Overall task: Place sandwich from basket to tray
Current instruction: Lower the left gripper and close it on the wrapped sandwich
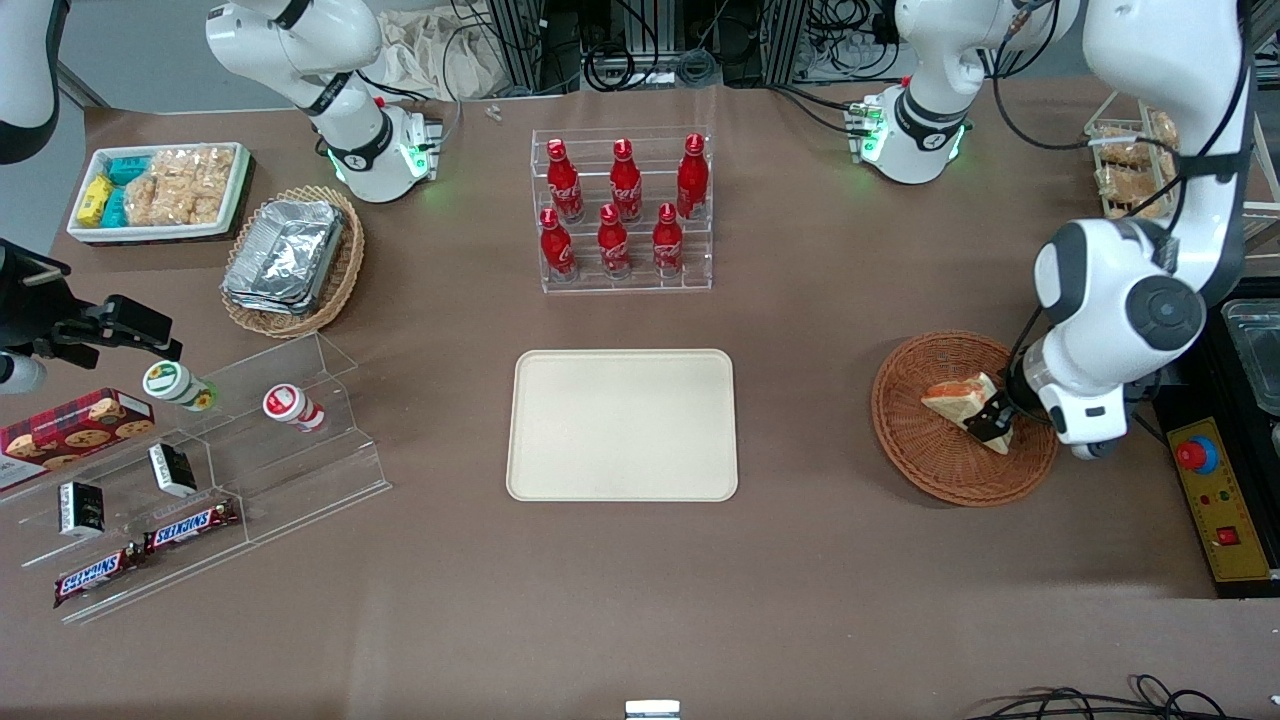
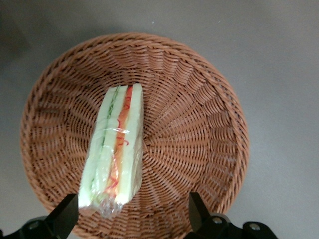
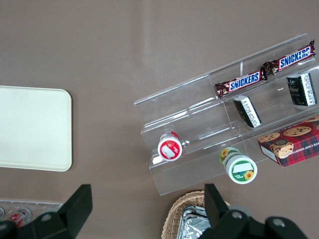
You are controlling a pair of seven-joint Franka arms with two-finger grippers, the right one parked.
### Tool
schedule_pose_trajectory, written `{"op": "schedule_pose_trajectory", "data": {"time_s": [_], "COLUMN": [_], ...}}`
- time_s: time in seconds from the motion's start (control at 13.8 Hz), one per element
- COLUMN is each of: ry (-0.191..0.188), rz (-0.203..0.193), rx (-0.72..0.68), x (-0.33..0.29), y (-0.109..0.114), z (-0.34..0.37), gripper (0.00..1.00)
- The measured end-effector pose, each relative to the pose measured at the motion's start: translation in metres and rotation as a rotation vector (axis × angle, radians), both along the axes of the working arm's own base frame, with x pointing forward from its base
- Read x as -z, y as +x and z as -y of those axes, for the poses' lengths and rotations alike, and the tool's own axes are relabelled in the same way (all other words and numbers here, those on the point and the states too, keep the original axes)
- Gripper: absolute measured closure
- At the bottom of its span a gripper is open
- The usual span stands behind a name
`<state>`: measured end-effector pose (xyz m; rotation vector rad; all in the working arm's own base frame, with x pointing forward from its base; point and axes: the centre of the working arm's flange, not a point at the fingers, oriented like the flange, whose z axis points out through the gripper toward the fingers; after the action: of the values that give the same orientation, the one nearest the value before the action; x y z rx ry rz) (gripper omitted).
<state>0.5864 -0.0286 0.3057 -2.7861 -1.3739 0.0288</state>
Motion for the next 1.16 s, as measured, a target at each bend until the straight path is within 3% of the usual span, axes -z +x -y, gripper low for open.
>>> {"op": "schedule_pose_trajectory", "data": {"time_s": [0.36, 0.58, 0.87, 1.16], "ry": [0.007, 0.008, 0.003, 0.004], "rz": [-0.039, -0.038, 0.006, -0.051], "rx": [-0.009, -0.016, -0.034, -0.045], "x": [0.058, 0.064, 0.033, -0.024], "y": [-0.012, -0.016, -0.009, -0.013], "z": [-0.001, -0.003, -0.002, -0.002], "gripper": [0.0, 0.0, 0.0, 0.0]}}
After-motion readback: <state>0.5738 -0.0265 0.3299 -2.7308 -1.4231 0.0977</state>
